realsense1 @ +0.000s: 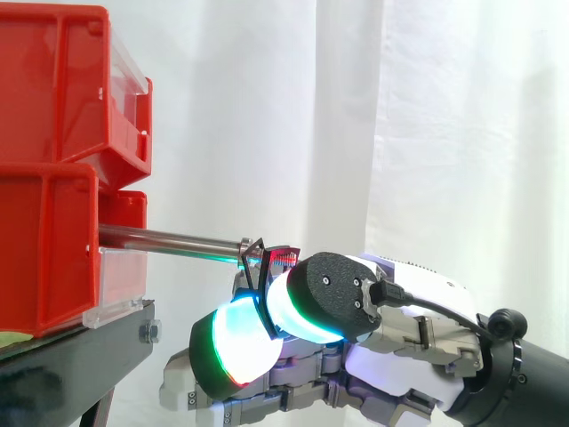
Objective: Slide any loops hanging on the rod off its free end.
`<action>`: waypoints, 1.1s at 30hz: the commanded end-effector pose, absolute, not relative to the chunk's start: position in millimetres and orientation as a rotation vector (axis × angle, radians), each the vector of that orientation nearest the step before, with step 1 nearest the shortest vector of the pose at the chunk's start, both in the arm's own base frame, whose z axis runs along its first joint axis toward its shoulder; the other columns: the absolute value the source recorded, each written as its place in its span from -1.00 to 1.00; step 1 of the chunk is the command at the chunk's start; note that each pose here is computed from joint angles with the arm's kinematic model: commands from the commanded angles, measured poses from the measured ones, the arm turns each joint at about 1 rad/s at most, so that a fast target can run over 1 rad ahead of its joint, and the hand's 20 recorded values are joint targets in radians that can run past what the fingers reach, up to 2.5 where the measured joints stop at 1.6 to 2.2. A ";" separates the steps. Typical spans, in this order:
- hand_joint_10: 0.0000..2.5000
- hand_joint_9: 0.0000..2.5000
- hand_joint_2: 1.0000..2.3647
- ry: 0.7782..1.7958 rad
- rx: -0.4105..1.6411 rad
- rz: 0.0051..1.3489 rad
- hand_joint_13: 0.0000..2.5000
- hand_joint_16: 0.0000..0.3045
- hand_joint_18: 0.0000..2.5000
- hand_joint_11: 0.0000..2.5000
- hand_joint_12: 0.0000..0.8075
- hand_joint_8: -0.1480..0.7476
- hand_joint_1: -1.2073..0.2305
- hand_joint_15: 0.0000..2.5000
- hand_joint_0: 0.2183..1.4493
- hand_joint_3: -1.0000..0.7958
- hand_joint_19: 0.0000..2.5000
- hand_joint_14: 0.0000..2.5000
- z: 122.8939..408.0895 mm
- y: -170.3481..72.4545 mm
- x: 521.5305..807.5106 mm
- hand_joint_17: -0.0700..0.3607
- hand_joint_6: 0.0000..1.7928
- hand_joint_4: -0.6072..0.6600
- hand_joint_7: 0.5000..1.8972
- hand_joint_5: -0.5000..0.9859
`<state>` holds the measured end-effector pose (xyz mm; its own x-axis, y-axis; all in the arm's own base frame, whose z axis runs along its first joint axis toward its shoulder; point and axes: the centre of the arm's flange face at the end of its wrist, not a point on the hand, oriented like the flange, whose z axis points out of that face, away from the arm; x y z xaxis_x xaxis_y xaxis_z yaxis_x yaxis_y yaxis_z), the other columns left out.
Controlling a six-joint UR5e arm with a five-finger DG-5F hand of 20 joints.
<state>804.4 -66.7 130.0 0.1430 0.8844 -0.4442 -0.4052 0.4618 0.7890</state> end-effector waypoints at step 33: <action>-0.99 -0.44 -0.97 1.198 0.553 1.044 -0.52 -0.67 -0.44 -0.85 -0.12 0.07 -0.31 -1.00 -0.38 -0.16 -0.93 -1.00 171.5 -68.8 793.9 -0.14 -0.03 0.09 -0.20 -0.58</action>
